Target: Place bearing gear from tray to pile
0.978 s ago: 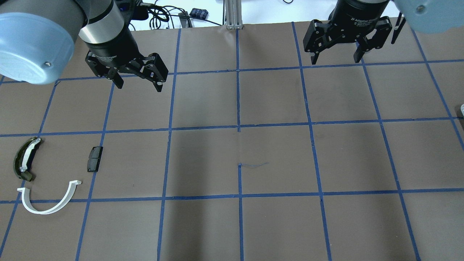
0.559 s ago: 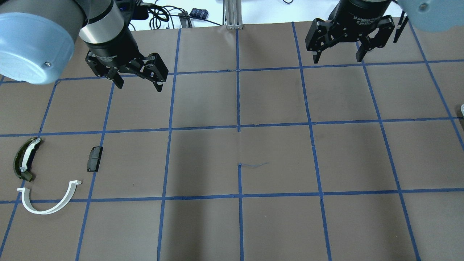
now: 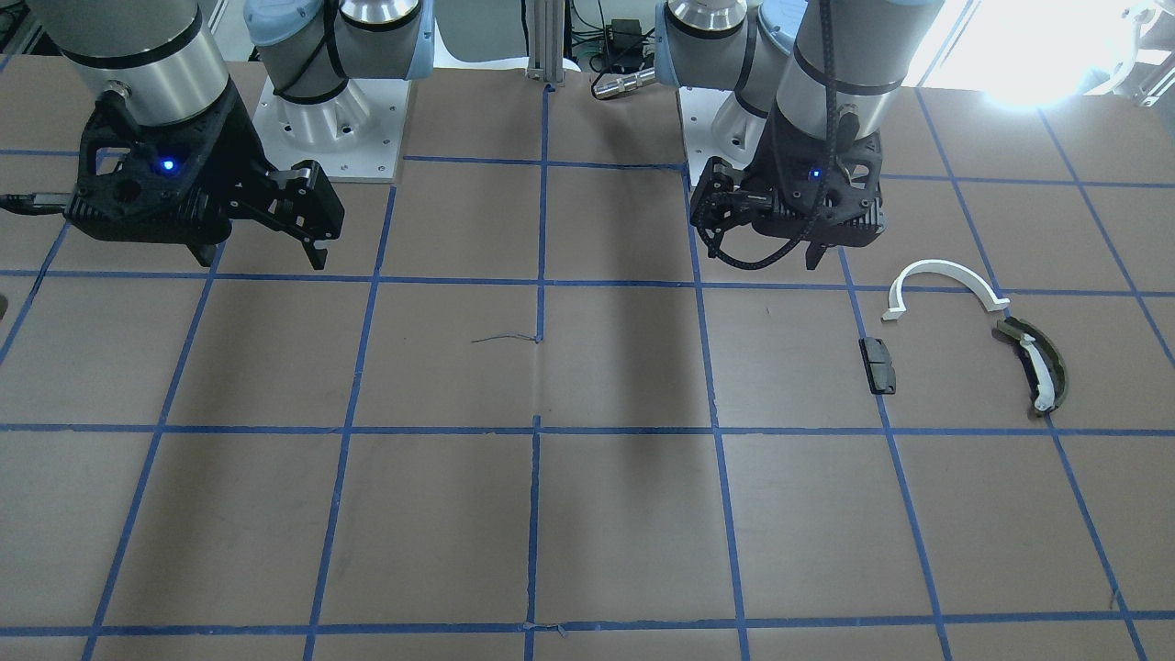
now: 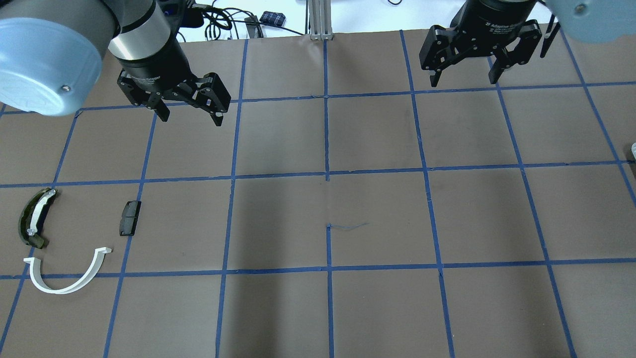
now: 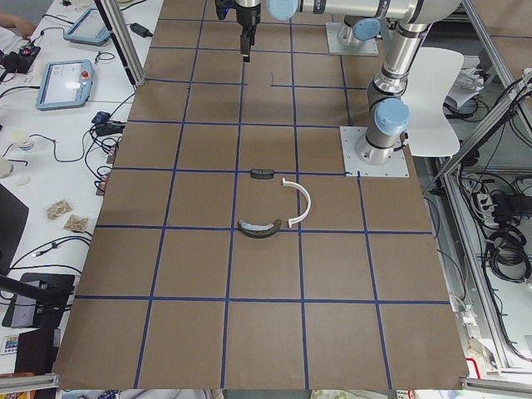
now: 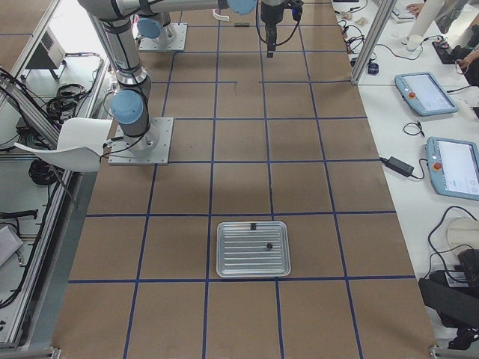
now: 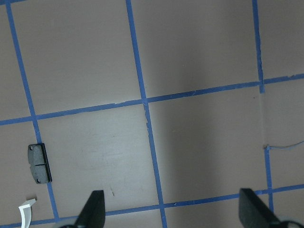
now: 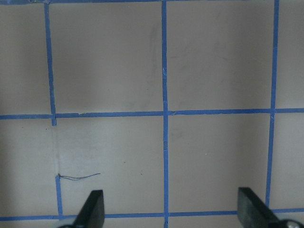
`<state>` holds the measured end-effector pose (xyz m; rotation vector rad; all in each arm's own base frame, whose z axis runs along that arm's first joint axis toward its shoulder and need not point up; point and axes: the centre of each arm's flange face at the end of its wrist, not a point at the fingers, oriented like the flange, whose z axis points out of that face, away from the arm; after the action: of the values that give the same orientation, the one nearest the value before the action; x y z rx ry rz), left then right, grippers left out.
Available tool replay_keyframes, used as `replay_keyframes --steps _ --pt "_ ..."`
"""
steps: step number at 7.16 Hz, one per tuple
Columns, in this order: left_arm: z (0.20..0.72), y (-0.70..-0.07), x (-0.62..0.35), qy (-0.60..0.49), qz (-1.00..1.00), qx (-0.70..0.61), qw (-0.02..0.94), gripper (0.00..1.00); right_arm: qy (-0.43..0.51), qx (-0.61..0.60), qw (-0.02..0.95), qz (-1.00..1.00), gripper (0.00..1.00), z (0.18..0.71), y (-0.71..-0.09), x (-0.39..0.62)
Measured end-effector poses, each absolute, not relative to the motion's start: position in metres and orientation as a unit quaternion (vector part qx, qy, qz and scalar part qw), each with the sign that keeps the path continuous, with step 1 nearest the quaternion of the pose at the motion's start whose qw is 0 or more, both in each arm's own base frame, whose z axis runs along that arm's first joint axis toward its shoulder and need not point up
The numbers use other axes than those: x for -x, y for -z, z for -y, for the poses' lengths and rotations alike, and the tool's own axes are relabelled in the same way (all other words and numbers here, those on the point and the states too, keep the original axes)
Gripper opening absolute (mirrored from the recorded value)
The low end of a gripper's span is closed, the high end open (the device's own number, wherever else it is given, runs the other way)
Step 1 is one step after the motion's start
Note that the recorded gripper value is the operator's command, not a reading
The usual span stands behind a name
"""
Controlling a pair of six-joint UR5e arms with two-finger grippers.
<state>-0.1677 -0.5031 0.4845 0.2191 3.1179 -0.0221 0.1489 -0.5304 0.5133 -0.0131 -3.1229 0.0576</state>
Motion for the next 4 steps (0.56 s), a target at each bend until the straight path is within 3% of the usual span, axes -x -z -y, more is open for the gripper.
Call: replay_keyframes --steps 4 --pt "0.503 -0.485 0.168 0.008 -0.997 -0.070 0.008 1.00 -0.018 -0.021 0.026 0.999 1.00 0.535 -0.515 -0.126"
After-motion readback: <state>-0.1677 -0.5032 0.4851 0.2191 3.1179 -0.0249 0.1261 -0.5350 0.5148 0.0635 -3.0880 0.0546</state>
